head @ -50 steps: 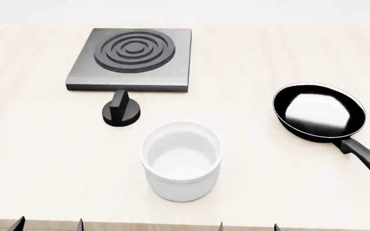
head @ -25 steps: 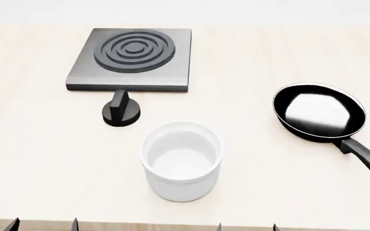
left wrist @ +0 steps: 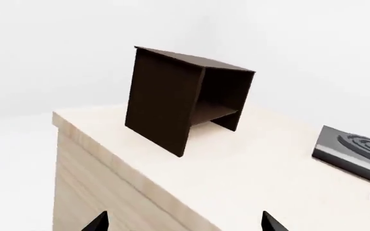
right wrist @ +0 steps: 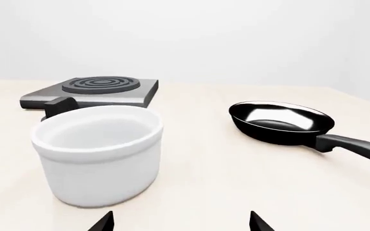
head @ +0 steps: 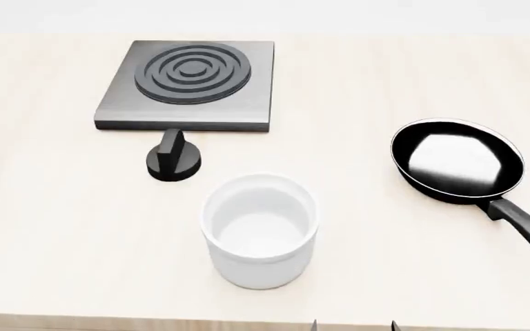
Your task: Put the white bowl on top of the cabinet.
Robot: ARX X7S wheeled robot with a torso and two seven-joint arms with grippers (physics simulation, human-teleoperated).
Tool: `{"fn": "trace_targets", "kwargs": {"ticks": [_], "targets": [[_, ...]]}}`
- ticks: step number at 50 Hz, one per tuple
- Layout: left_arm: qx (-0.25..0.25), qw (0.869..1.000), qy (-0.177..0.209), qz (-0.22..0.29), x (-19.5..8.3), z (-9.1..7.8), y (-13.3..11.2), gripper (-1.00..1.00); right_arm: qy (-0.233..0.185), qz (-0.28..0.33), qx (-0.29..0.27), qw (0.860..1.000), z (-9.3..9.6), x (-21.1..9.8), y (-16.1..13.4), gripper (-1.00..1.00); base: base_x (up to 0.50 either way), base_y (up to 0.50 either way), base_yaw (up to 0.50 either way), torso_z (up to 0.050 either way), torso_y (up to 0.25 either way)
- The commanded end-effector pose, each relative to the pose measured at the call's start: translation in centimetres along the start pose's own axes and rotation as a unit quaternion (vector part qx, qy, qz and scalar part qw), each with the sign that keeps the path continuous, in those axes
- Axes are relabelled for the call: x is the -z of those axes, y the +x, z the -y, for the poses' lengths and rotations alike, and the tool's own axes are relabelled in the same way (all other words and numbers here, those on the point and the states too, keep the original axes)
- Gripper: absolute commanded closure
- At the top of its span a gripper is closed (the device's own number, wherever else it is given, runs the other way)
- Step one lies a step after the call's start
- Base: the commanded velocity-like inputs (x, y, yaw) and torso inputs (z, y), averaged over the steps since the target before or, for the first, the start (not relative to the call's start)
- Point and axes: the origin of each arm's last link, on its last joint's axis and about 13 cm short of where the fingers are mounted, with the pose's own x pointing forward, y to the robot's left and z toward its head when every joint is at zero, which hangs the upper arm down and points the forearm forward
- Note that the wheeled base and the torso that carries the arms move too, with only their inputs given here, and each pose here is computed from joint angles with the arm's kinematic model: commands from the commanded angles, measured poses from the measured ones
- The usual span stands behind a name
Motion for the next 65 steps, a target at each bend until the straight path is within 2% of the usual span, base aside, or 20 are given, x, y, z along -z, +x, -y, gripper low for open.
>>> {"fn": "trace_targets", "kwargs": {"ticks": [1, 4, 8, 12, 18, 22, 23, 24, 29, 36, 45, 52, 58, 65], "targets": [[-0.152, 0.986, -0.052, 0.034, -0.6, -5.2, -1.1, -1.00, 0.002, 0.000, -0.001, 1.000, 0.0, 0.0, 0.0, -1.00, 0.00, 0.00, 0.00, 0.000, 0.000], [-0.181, 0.981, -0.064, 0.034, -0.4, -6.7, -1.8, -1.00, 0.002, 0.000, 0.000, 1.000, 0.0, 0.0, 0.0, -1.00, 0.00, 0.00, 0.00, 0.000, 0.000], [-0.205, 0.976, -0.065, 0.042, -0.4, -7.9, -2.4, -1.00, -0.001, 0.002, 0.002, 1.000, 0.0, 0.0, 0.0, -1.00, 0.00, 0.00, 0.00, 0.000, 0.000], [-0.216, 0.973, -0.070, 0.048, -0.6, -8.5, -2.8, -1.00, -0.002, 0.005, 0.007, 1.000, 0.0, -0.1, 0.0, -1.00, 0.00, 0.00, 0.00, 0.000, 0.000], [-0.275, 0.955, -0.081, 0.071, -1.3, -9.5, -3.8, -1.00, -0.002, 0.004, 0.006, 1.000, 0.0, 0.0, 0.0, -1.00, 0.00, 0.00, 0.00, 0.000, 0.000], [-0.274, 0.956, -0.082, 0.066, -1.1, -9.4, -3.7, -1.00, 0.002, 0.010, 0.013, 1.000, 0.0, -0.2, -0.1, -1.00, 0.00, 0.00, 0.00, 0.000, 0.000], [-0.274, 0.956, -0.082, 0.066, -1.0, -9.3, -3.7, -1.00, 0.033, 0.008, 0.012, 0.999, 0.0, -0.4, -0.2, -1.00, 0.00, 0.00, 0.00, 0.000, 0.000], [-0.273, 0.956, -0.081, 0.065, -1.0, -9.3, -3.6, -1.00, 0.011, 0.020, 0.016, 1.000, -0.1, -1.0, -0.3, -1.00, 0.00, 0.00, 0.00, 0.000, 0.000], [-0.272, 0.957, -0.084, 0.063, -1.0, -9.2, -3.7, -1.00, 0.026, 0.048, 0.017, 0.998, -0.5, -3.7, -0.7, -1.00, 0.00, 0.00, 0.00, 0.000, 0.000], [-0.272, 0.956, -0.085, 0.063, -1.1, -9.2, -3.7, -1.00, 0.015, 0.093, 0.028, 0.995, -0.7, -7.6, -0.7, -1.00, 0.00, 0.00, 0.00, 0.000, 0.000], [-0.271, 0.957, -0.083, 0.064, -1.2, -9.1, -3.7, -1.00, -0.019, 0.116, 0.015, 0.993, -0.9, -10.5, -0.3, -1.00, 0.00, 0.00, 0.00, 0.000, 0.000], [-0.270, 0.957, -0.082, 0.064, -1.2, -9.1, -3.6, -1.00, -0.036, 0.122, 0.027, 0.991, -0.7, -12.4, -1.1, -1.00, 0.00, 0.00, 0.00, 0.000, 0.000], [-0.270, 0.957, -0.082, 0.064, -1.2, -9.1, -3.6, -1.00, -0.031, 0.143, 0.031, 0.989, -0.8, -13.9, -2.3, -1.00, 0.00, 0.05, 0.00, 0.000, 0.000], [-0.270, 0.957, -0.083, 0.064, -1.3, -9.1, -3.6, -1.00, -0.026, 0.157, 0.027, 0.987, -1.0, -14.9, -3.1, -1.00, 0.00, 0.49, 0.00, 0.000, 0.000]]}}
